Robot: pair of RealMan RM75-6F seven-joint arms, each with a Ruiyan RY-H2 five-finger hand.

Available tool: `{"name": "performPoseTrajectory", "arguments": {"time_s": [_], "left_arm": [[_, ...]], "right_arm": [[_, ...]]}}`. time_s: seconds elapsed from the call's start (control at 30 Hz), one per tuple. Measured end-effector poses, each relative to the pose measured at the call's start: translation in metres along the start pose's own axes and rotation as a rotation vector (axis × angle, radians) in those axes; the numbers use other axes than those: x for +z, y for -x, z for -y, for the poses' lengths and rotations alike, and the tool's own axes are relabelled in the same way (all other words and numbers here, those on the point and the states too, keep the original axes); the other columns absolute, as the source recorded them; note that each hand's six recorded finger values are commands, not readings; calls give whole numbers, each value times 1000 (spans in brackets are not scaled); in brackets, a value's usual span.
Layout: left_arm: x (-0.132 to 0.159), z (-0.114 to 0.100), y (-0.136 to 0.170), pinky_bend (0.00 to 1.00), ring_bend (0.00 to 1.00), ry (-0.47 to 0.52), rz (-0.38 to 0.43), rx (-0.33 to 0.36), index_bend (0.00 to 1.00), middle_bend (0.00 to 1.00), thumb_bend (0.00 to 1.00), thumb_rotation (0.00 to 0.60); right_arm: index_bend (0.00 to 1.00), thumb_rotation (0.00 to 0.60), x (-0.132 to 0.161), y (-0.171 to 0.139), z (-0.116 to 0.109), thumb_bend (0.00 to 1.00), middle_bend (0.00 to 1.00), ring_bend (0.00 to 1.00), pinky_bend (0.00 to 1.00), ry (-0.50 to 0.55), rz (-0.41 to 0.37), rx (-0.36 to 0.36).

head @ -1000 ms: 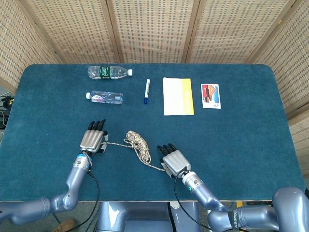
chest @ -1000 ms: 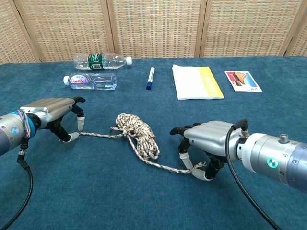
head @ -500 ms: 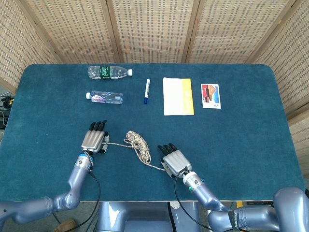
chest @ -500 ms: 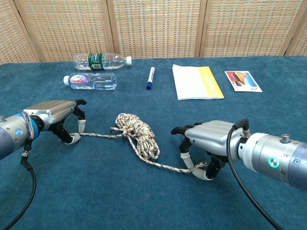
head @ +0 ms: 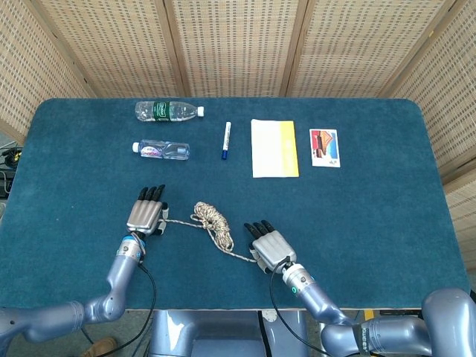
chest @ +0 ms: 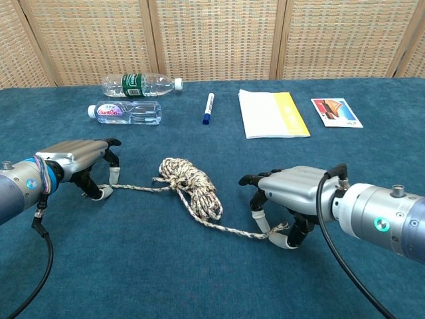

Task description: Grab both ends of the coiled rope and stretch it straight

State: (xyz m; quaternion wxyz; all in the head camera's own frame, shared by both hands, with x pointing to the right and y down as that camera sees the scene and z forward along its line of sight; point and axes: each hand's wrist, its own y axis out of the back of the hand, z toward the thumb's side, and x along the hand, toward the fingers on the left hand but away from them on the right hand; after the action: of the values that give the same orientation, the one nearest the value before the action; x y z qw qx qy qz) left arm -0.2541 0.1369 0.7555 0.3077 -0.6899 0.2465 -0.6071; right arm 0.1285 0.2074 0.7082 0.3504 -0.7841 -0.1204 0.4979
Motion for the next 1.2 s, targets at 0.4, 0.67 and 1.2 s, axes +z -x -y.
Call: {"name": "performPoseTrajectory", "arguments": {"time_s": [0.4, 0.67, 1.2], "left_arm": [[3, 3, -1, 0, 0, -5, 2, -5, 584, 0, 430, 600], [4, 2, -1, 0, 0, -3, 6, 3, 602, 0, 440, 600], [0, -8, -3, 0, 0, -7, -2, 33, 721, 0, 488, 600]], "right_arm": [[626, 600, 1, 1, 3, 460, 0, 0, 0, 0, -3, 5], [626, 600, -2, 1, 3, 460, 0, 0, 0, 0, 3, 6], [629, 600, -6, 0, -2, 460, 0, 0, 0, 2, 14, -14]]}}
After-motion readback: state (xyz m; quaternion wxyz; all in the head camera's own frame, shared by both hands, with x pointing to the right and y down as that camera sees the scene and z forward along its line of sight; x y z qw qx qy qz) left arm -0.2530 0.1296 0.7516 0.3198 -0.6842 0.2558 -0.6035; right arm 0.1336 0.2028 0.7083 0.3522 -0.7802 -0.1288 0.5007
